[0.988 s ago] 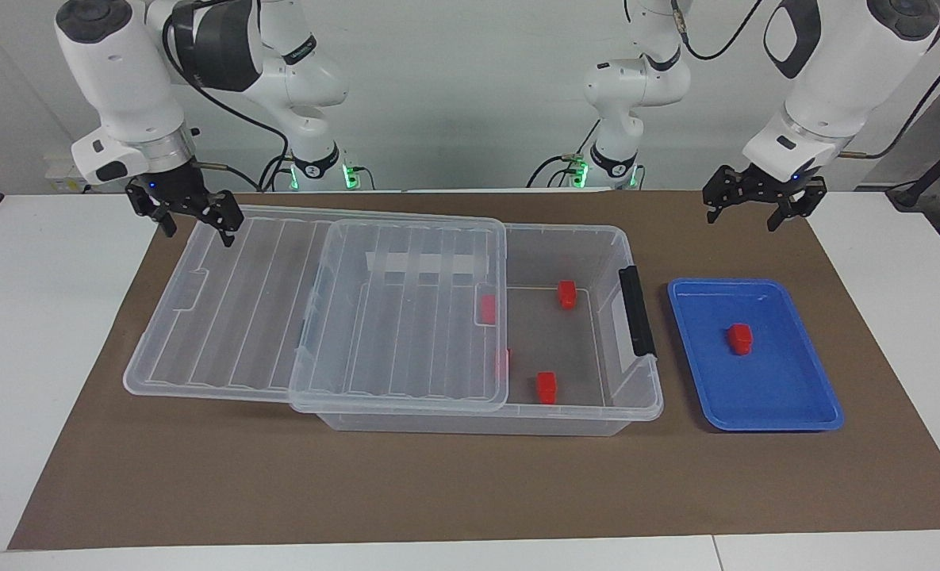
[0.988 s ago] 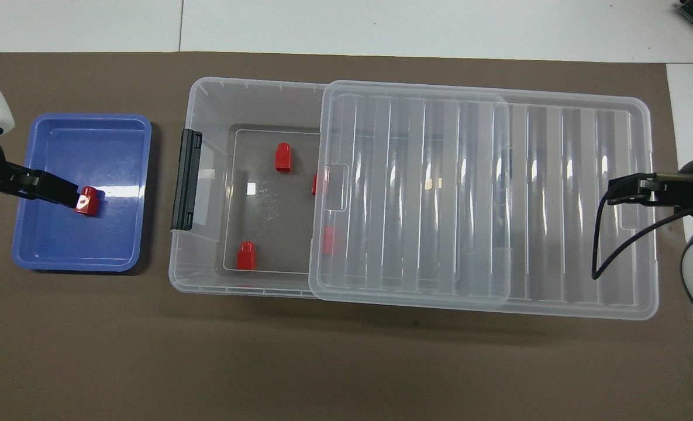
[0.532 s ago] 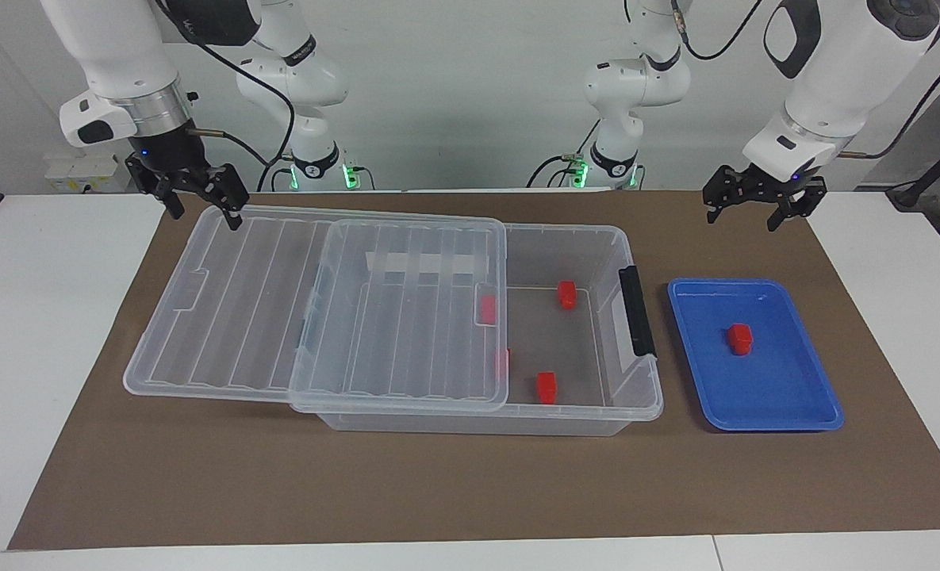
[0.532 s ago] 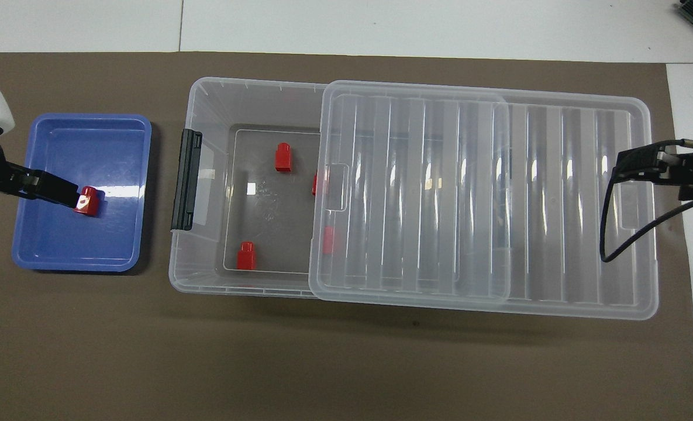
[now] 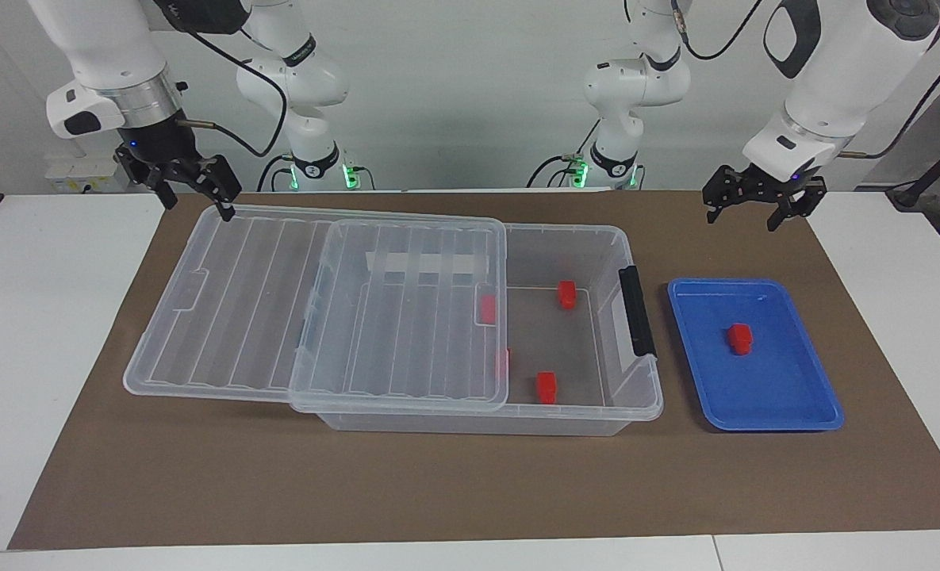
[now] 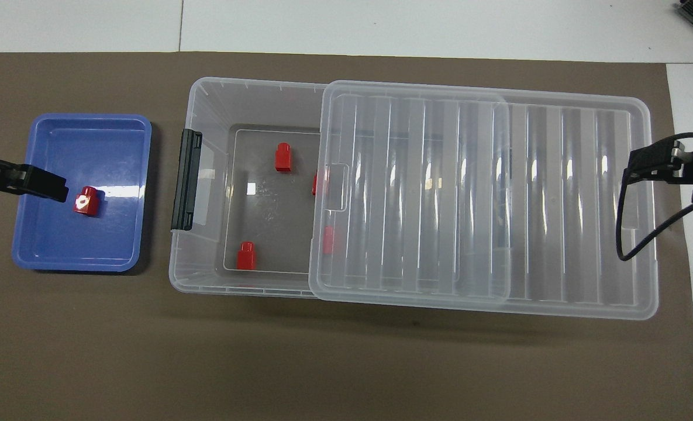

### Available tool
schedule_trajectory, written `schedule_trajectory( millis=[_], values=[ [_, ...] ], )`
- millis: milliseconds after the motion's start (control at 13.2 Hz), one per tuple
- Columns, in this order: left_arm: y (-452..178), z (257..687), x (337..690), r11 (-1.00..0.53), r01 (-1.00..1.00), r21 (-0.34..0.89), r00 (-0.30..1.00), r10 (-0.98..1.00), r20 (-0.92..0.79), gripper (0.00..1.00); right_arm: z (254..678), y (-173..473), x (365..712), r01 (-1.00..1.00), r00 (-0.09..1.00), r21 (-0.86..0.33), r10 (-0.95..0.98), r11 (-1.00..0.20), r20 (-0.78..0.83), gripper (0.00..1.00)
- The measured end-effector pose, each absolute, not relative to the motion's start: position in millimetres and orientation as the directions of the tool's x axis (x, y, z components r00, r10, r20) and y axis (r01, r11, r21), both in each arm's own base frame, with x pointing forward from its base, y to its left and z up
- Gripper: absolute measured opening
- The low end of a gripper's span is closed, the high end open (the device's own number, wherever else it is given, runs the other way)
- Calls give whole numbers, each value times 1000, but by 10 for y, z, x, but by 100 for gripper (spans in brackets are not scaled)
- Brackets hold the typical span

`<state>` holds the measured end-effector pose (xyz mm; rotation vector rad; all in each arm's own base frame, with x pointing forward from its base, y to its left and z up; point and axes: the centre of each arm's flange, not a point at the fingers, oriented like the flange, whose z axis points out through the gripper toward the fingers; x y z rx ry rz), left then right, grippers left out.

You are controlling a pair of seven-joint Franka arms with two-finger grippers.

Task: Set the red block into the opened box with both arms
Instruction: 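Lower the left gripper onto the red block in the blue tray, then grasp the red block with the left gripper and lift it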

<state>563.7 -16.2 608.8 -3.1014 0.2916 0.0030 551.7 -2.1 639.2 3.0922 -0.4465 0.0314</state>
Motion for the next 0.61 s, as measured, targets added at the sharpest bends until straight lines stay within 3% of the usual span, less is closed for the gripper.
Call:
schedule_trajectory(
  millis=[228, 608],
  values=[
    [182, 5615, 5787, -991, -129, -41, 987, -132, 94, 100, 6331, 11, 5478, -277, 960, 28, -278, -960, -25, 100],
    [600, 4145, 5920, -997, -64, -50, 974, -73, 212, 100, 6289, 15, 5442, -276, 960, 35, -277, -961, -47, 100]
  ],
)
